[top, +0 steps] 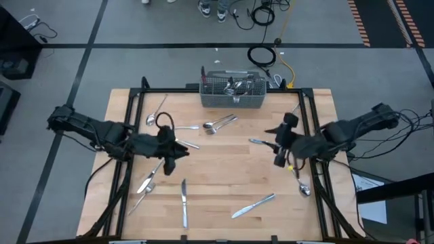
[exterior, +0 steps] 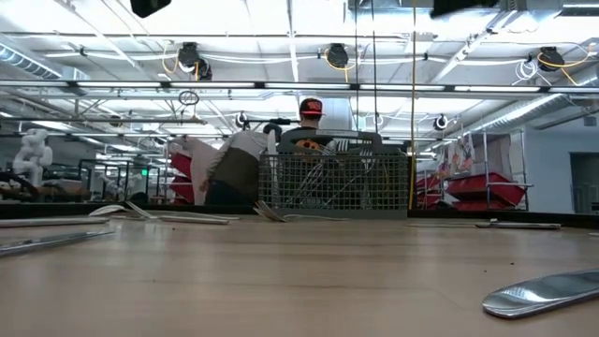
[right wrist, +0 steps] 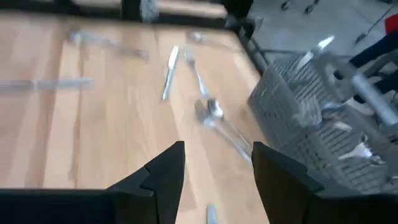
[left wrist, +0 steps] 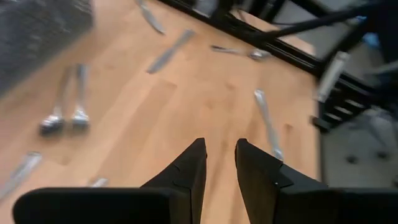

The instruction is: Sort silverware

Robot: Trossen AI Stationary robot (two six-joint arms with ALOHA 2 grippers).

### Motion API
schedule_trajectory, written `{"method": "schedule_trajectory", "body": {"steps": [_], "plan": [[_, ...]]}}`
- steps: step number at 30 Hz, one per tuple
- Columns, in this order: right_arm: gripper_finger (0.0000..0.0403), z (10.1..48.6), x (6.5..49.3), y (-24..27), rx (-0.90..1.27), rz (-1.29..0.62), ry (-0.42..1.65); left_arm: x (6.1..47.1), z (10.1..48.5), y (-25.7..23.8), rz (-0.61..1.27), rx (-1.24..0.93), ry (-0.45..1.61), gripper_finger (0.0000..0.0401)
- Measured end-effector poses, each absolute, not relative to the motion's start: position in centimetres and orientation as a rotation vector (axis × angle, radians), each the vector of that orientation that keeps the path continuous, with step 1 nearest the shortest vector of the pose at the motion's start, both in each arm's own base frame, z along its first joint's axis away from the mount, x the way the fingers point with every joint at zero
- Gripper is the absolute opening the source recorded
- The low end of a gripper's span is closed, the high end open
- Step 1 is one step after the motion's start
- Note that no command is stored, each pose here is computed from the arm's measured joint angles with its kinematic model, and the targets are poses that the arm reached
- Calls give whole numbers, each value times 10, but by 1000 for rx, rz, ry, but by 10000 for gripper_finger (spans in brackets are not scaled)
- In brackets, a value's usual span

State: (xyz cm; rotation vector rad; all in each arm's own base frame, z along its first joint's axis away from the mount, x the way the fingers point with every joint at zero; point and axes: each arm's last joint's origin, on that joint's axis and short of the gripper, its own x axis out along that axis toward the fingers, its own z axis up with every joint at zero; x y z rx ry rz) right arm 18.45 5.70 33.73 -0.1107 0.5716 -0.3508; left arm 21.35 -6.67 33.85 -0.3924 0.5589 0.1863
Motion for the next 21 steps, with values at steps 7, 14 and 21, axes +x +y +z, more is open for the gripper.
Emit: {"method": "schedule_trajectory", "body": {"steps": [7,14,21], "plan": [[176,260,160,55,244,-417,750,233,322,-83,199,-401,595,93],[175,202,118,56,600,-704,952,243,310,-98,132,-334,644,92],[147,188,125,65,819,-881,1008,233,313,-114,30,-387,663,92]]}}
